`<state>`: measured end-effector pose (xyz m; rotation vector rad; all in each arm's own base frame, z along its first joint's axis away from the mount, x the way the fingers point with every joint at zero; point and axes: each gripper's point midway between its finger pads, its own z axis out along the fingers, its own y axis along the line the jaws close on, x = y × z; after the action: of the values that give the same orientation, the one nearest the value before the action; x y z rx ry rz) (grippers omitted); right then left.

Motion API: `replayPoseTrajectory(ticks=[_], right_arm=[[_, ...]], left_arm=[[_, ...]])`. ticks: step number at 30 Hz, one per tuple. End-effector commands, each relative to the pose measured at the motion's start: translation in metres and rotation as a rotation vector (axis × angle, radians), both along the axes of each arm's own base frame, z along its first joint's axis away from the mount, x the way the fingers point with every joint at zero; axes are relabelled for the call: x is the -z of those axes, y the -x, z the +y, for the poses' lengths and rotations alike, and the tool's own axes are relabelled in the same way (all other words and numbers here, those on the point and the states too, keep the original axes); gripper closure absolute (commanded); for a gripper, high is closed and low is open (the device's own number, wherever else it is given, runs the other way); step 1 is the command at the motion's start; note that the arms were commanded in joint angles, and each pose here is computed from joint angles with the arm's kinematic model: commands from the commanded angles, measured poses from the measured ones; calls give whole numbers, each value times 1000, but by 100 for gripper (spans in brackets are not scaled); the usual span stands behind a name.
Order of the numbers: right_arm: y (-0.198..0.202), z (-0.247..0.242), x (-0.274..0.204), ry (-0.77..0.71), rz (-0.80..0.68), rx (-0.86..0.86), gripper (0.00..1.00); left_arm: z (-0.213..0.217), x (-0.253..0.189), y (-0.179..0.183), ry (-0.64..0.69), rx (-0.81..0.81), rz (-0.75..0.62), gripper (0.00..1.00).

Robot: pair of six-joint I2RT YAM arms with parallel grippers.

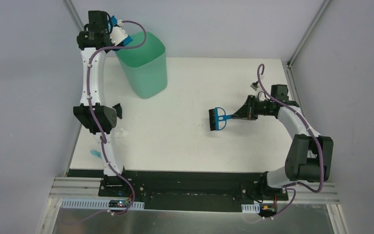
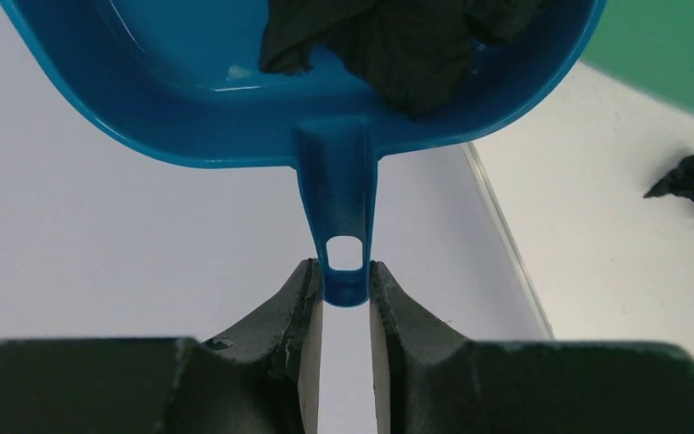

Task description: Sweep away the paper scraps from the table

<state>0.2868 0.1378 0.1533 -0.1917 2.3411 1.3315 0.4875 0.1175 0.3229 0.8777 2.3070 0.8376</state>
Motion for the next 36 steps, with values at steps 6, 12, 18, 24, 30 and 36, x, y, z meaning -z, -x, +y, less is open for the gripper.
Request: replayPoseTrajectory(ticks=[6, 12, 18, 24, 30, 36], right_arm=[[-3, 0, -16, -25, -69, -28, 100], [-1, 0, -18, -27, -78, -27, 100], [-1, 0, -21, -33, -85, -28, 100], [1, 0, -22, -34, -89, -29, 100], [0, 0, -22, -37, -89, -29, 100], [1, 0, -23, -39, -92, -28, 100]], left_arm=[[-32, -56, -37, -299, 148, -128, 98], [-53, -68, -44, -437, 198, -119, 98], [-59, -77, -39, -513, 217, -118, 98], [-56, -74, -30, -512, 208, -103, 98], [-56, -77, -25, -506, 201, -100, 98], [-55, -91, -20, -513, 192, -128, 97]])
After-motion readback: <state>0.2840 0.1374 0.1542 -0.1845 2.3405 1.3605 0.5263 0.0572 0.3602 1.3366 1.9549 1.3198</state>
